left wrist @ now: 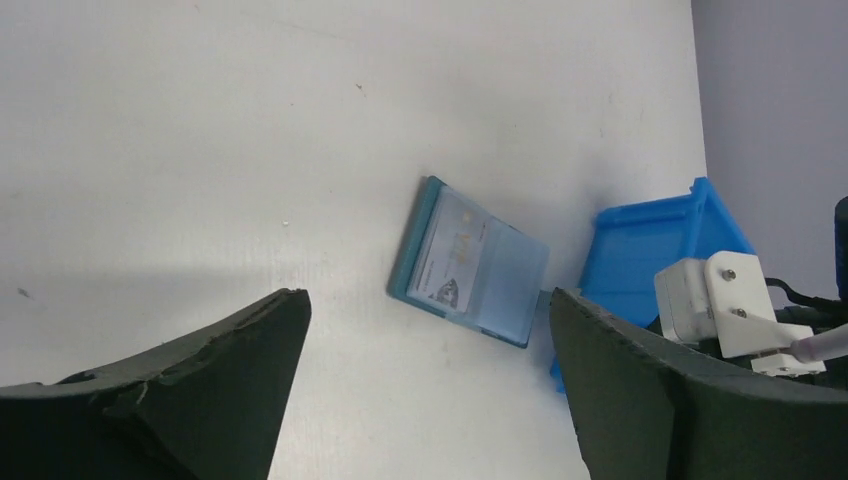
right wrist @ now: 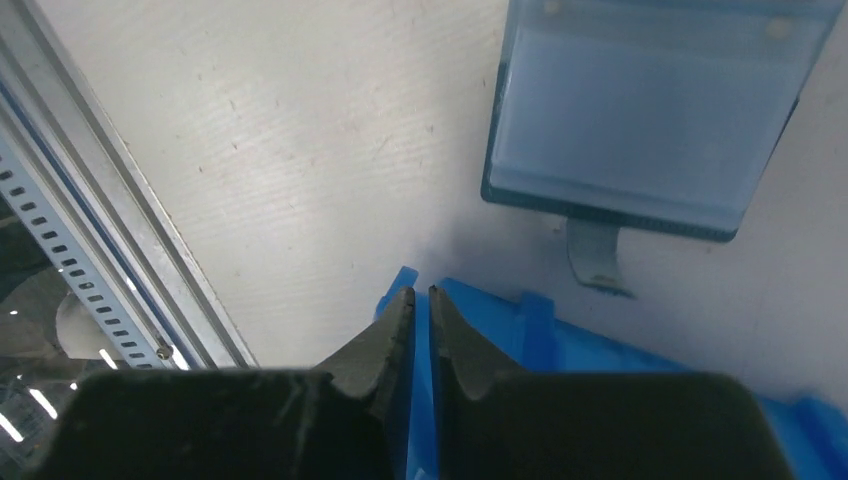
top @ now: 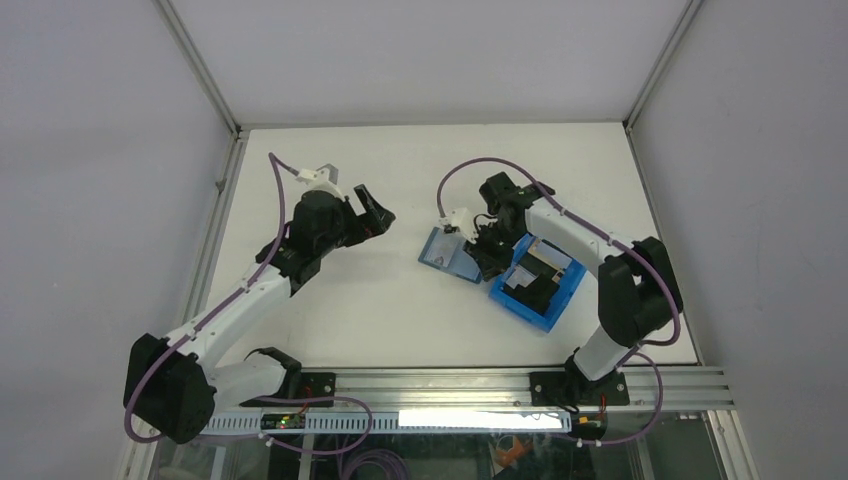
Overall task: Put the credit cards into the card holder
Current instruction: Insert the credit card into the card holder.
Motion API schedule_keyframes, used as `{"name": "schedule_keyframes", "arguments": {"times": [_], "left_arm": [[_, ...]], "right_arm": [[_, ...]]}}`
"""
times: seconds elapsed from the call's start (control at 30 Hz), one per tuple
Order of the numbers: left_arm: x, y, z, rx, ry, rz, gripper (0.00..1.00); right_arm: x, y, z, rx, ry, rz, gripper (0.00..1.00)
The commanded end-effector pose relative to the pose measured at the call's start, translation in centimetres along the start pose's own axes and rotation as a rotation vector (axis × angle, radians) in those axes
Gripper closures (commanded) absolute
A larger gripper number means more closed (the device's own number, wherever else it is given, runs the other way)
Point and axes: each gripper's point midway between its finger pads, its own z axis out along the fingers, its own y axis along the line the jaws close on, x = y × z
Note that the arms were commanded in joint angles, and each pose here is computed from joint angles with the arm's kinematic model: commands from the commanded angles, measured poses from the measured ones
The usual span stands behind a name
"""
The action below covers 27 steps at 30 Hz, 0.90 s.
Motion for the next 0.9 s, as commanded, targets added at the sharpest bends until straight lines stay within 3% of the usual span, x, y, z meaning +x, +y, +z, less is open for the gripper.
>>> {"name": "schedule_keyframes", "arguments": {"times": [0.0,0.2,0.43,0.57,0.7,0.87], "left_arm": [[-2.4,0.5,-0.8,0.015,-0.156,-0.024,0.01],[0.0,-0.5,-0.8,0.131,-0.052,-0.078,0.02],[4.4,-0.7,0.7,0.199,0.120,-0.187,0.17],[6.5,-0.5,1.8,0.156,0.178,-0.208,0.18],[8.4,-0.4,3.7,0.074,0.249,-0.190,0.28],[10.6,0.3,6.7,-0.020,0.393,-0.168,0.37]], "right_arm": [[2.2,-0.2,-1.9,0.128,0.060,0.017,0.87],[5.0,-2.6,-3.0,0.299,0.139,-0.002,0.85],[7.3,-5.8,-5.2,0.360,0.146,0.062,0.82],[5.5,-4.8,-4.9,0.281,0.025,0.098,0.74],[1.1,-3.5,-4.3,0.172,-0.183,0.192,0.62],[-3.1,-4.8,-3.3,0.083,-0.270,0.422,0.60]]}}
